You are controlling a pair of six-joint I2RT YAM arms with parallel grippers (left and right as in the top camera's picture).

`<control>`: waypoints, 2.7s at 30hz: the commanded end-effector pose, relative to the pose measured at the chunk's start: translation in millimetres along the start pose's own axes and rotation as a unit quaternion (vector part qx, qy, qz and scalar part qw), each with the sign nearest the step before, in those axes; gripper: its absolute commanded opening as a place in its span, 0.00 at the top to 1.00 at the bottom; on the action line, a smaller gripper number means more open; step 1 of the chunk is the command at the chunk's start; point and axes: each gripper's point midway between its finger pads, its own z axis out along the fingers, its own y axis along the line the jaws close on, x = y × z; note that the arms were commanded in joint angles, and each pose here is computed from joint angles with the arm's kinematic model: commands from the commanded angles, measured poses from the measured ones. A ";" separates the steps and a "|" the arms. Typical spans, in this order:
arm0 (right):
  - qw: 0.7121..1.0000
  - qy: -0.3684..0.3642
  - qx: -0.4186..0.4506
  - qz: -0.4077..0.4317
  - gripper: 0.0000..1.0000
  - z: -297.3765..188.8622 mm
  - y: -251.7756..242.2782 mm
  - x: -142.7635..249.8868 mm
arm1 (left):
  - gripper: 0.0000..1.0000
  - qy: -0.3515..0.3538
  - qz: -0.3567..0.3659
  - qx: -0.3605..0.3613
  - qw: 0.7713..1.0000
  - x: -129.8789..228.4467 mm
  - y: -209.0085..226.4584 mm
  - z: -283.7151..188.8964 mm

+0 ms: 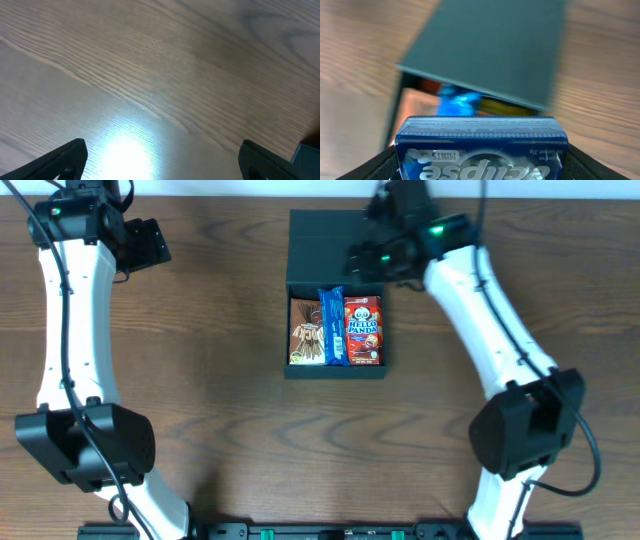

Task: Pack container
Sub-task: 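Carry the mints tin with the right gripper over the box, then insert the mints tin into the box's left side and release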

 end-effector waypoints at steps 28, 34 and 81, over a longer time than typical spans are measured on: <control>0.997 0.055 -0.021 0.060 0.44 91.9 82.7 42.1 | 0.02 0.007 -0.024 0.009 1.000 -4.2 22.4 2.3; 0.997 0.054 -0.017 0.060 0.22 92.0 81.1 42.0 | 0.03 0.008 -0.024 0.010 1.000 -4.0 22.0 2.3; 0.994 0.090 -0.051 -0.035 0.99 112.9 110.1 50.4 | 0.02 0.010 -0.024 0.009 1.000 -2.8 22.2 2.2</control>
